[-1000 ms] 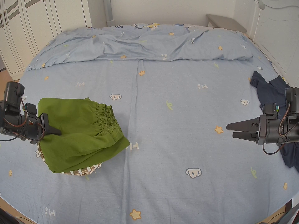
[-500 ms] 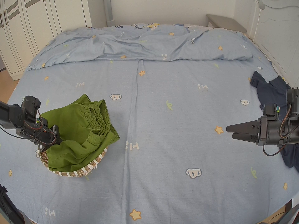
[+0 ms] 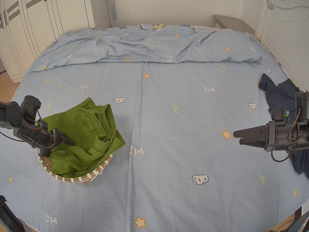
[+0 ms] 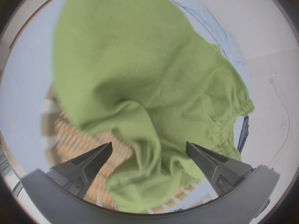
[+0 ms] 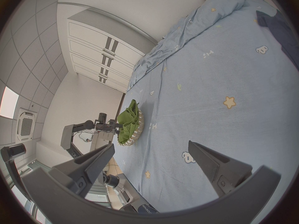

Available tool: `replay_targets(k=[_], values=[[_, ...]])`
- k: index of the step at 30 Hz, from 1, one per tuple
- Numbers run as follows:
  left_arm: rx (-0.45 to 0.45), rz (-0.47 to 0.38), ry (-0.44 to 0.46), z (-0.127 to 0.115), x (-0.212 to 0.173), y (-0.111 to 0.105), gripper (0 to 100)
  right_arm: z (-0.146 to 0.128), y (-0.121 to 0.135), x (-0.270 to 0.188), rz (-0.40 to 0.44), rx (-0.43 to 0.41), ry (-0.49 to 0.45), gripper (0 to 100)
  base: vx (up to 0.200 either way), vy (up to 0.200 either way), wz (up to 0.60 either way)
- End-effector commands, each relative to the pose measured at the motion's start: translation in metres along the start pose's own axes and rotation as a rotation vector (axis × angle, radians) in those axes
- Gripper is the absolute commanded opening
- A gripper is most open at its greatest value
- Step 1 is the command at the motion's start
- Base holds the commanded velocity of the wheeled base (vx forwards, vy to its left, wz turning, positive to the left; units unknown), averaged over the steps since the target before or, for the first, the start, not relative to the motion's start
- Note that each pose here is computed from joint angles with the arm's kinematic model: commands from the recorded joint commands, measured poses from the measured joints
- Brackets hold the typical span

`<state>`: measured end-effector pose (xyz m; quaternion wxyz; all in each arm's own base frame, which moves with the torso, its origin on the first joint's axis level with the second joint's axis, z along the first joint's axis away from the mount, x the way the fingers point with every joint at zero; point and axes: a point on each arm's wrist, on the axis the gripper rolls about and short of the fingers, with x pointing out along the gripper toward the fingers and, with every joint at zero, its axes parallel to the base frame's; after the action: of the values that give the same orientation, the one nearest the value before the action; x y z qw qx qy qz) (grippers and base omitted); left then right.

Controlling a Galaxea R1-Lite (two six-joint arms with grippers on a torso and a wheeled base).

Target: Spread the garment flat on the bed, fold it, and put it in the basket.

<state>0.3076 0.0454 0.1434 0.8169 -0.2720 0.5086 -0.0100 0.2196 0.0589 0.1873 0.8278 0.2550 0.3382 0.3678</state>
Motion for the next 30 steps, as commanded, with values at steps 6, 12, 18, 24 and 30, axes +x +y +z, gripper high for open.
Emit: replay_targets(k=[6,12,18,24,30], values=[[0.033,0.164,-0.082,-0.024,-0.097,-0.028,100,-0.001,0.006,-0.007,0.007,-0.018,-0.017,100,0.0,0.0,0.0],[0.124,0.173,-0.156,-0.054,-0.141,-0.035,100,-0.017,0.056,-0.055,0.072,-0.202,-0.162,100,0.0,0.0,0.0],[0.196,0.093,-0.302,-0.124,-0.184,-0.038,100,-0.067,0.091,-0.111,0.172,-0.366,-0.25,100,0.0,0.0,0.0],[0.155,0.009,-0.461,-0.198,-0.202,-0.02,100,-0.125,0.07,-0.127,0.13,-0.354,-0.266,100,0.0,0.0,0.0],[0.203,-0.056,-0.63,-0.285,-0.202,0.013,100,-0.19,0.05,-0.141,0.087,-0.39,-0.396,100,0.0,0.0,0.0]])
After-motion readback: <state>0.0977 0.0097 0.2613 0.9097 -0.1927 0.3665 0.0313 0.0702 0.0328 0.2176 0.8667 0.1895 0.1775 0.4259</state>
